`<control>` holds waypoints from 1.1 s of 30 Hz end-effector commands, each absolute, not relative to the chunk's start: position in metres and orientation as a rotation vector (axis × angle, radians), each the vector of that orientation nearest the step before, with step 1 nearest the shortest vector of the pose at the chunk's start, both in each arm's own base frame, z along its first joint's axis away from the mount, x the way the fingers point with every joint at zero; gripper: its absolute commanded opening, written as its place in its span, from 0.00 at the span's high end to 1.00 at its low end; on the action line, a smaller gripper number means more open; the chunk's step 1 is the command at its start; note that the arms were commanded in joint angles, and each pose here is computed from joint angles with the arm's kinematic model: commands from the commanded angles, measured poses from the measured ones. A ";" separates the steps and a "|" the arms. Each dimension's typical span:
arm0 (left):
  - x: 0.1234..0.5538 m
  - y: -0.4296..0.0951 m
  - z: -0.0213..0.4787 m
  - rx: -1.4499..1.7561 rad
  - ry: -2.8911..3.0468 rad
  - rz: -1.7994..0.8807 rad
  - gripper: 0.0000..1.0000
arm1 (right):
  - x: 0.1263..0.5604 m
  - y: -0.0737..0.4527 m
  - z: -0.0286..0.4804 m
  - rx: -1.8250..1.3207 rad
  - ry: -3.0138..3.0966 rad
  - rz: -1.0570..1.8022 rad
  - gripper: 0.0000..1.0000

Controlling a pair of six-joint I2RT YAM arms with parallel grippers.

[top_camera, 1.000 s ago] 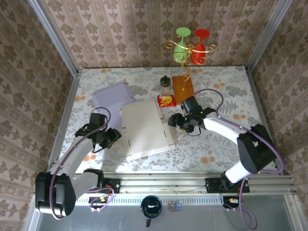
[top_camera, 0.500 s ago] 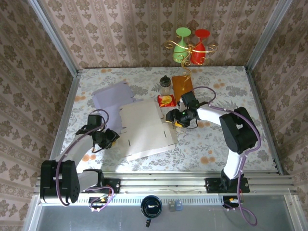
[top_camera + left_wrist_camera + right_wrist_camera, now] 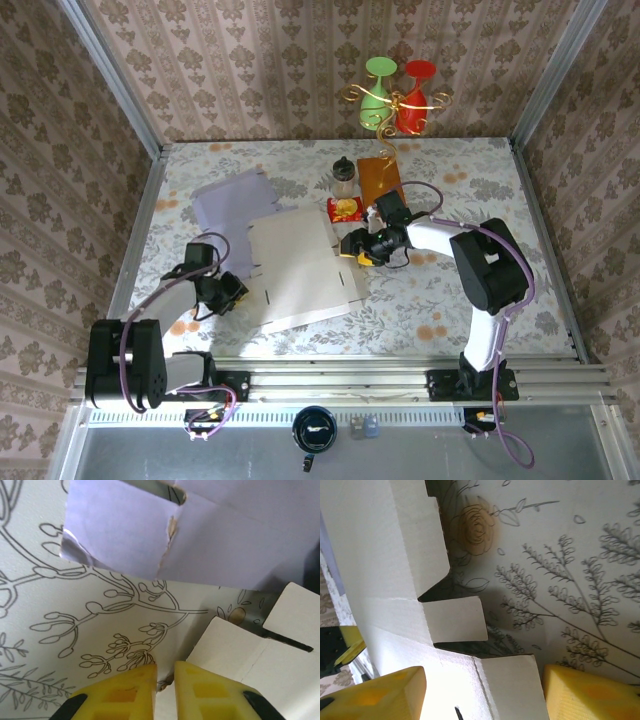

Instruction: Fold the paper box

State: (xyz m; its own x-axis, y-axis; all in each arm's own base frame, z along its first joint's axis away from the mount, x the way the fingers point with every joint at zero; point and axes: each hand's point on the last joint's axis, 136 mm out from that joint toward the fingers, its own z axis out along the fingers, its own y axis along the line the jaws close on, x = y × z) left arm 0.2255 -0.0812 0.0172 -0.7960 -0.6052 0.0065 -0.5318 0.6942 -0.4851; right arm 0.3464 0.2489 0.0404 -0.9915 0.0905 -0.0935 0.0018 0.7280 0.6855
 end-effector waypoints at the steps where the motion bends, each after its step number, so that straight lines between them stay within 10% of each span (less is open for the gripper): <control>1: 0.226 -0.081 0.011 -0.912 2.758 -0.718 0.83 | 0.343 0.259 0.048 0.016 2.785 1.217 0.37; 22: 0.233 -0.076 0.008 -0.880 2.791 -0.651 0.87 | 0.335 0.242 0.090 0.118 2.665 1.398 0.66; 33: 0.236 -0.079 0.018 -0.845 2.772 -0.666 0.87 | 0.328 0.207 0.056 0.231 2.779 1.073 0.49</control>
State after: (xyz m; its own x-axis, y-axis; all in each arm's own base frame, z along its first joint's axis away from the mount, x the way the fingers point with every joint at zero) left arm 0.2259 -0.0800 0.0153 -0.8148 -0.5791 0.0270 -0.5268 0.7200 -0.4518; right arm 0.3367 0.2202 0.0698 -0.9786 0.1820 -0.0957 0.0541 0.6768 0.7342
